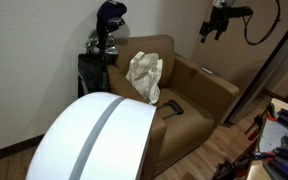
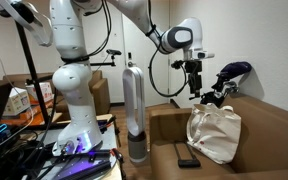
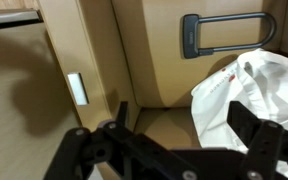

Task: Take the gray object from the armrest of the brown chair and put it in the bag

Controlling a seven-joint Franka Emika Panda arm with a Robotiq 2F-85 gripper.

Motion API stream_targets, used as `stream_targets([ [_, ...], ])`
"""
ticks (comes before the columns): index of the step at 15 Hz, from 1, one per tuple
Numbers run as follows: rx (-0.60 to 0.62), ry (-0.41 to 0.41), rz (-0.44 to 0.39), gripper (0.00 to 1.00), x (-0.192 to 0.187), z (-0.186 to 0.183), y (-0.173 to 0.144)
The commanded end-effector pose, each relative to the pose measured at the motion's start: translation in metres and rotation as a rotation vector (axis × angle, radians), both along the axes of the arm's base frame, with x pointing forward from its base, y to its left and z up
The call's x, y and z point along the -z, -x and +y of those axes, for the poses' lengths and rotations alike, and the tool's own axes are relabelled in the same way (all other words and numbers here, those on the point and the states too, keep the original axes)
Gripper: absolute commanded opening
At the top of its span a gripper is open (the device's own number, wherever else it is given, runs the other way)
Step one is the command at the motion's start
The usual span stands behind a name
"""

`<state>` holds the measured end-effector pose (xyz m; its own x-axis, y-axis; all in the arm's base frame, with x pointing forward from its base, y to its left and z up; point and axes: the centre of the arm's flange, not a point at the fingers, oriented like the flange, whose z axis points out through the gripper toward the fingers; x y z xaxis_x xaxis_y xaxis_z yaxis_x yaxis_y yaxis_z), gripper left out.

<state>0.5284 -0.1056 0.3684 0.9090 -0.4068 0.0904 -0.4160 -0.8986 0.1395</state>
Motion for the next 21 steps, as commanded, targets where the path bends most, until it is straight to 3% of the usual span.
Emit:
stream_targets([
  [1, 0.007, 0.001, 0.015, 1.0, 0.01, -0.002, -0.004],
  [3, 0.005, 0.001, 0.018, 1.0, 0.011, -0.001, -0.005],
  [4, 0.021, 0.042, -0.003, 1.0, 0.014, -0.003, -0.011],
  [7, 0.115, 0.039, 0.016, 1.0, 0.027, -0.043, -0.018],
  [12, 0.199, -0.164, 0.09, 1.0, 0.067, -0.137, -0.016],
  [16, 0.192, -0.342, 0.097, 1.0, 0.094, -0.186, -0.013],
  [18, 0.174, -0.382, 0.122, 1.0, 0.102, -0.201, -0.013],
  [21, 0.32, -0.249, 0.132, 1.0, 0.094, -0.202, -0.013],
])
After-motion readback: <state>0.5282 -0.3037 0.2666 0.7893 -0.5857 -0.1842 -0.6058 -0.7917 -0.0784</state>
